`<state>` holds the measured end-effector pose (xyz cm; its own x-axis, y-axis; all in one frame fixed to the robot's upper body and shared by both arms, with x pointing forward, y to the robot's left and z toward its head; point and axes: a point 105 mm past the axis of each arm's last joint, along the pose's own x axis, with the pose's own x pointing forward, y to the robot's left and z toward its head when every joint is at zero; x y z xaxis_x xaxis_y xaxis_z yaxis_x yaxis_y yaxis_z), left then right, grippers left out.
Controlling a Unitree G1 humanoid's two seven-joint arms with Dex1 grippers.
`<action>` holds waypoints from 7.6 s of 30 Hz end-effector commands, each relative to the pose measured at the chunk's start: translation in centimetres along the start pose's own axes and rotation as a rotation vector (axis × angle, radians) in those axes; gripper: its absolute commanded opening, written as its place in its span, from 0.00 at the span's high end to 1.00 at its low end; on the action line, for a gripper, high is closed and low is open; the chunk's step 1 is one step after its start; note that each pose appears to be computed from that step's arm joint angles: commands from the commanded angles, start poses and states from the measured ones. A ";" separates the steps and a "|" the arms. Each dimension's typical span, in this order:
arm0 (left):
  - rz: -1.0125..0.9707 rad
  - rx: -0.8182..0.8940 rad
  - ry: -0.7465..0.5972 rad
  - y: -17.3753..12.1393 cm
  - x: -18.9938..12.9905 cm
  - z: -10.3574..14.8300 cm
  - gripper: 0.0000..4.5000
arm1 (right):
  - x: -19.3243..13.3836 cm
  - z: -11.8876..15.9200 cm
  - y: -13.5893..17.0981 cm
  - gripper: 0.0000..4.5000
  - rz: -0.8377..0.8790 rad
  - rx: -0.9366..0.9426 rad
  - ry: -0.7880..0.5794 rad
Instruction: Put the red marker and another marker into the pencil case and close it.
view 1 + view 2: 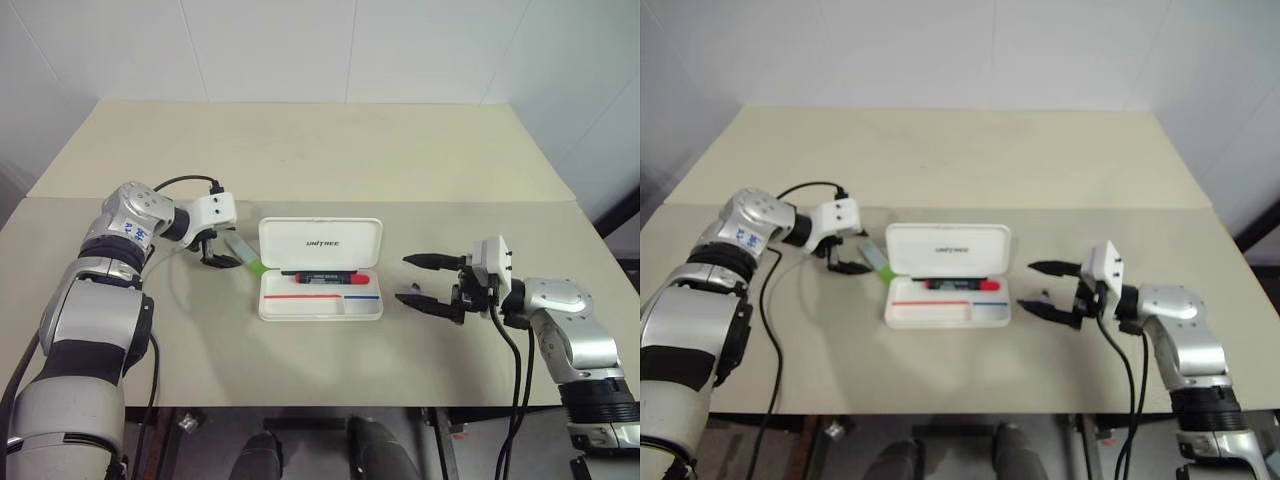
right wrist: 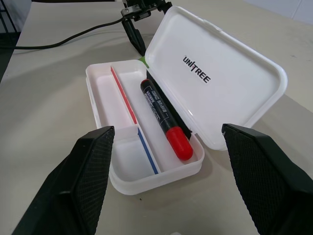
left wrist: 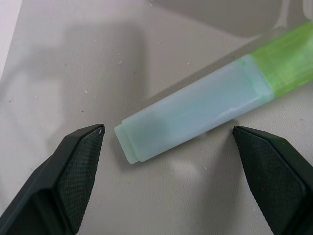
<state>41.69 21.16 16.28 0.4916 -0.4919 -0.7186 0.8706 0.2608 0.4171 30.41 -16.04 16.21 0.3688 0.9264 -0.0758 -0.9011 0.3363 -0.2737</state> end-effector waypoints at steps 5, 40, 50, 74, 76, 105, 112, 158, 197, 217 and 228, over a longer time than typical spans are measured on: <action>-0.014 -0.037 -0.004 -0.1 0.6 0.5 0.01 | -0.4 1.3 0.1 0.00 -0.027 -0.054 -0.046; 0.112 -0.078 -0.005 1.4 -0.7 -0.3 1.00 | -0.4 1.2 -0.3 0.00 -0.059 -0.061 -0.056; 0.337 -0.043 -0.034 4.5 -5.1 -0.6 1.00 | -0.2 1.3 -0.9 0.00 -0.055 -0.061 -0.051; 0.674 -0.036 -0.383 8.2 -14.4 4.2 1.00 | 0.7 1.5 -1.1 0.00 -0.016 -0.059 -0.059; 0.678 -0.047 -0.425 8.1 -15.0 4.6 1.00 | 0.6 1.5 -1.0 0.00 -0.018 -0.057 -0.059; -0.066 -0.106 -0.233 0.4 -0.4 4.9 0.01 | -0.1 1.7 -1.1 0.00 -0.057 -0.065 -0.047; -0.061 -0.075 -0.167 0.3 0.7 5.1 0.01 | -0.5 1.7 -0.9 0.00 -0.074 -0.067 -0.041; -0.192 0.067 0.053 -1.6 1.3 2.2 0.01 | -2.9 2.1 0.0 0.00 -0.102 -0.057 -0.043; -0.005 -0.006 0.095 0.6 0.5 1.1 0.77 | -2.7 1.7 -0.4 0.00 -0.133 -0.068 -0.018; 0.347 -0.140 -0.253 5.5 -5.5 3.2 0.33 | -1.3 1.7 -1.4 0.00 -0.081 -0.062 -0.029; 0.295 -0.219 -0.130 4.0 -2.2 1.1 0.33 | -0.6 1.9 -1.4 0.00 -0.058 -0.066 -0.036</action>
<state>44.06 22.19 20.03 0.7228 -0.4806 -0.4966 0.6881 0.5673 0.4524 31.18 -16.96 17.18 0.4192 0.9064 -0.0521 -0.8748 0.3880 -0.2901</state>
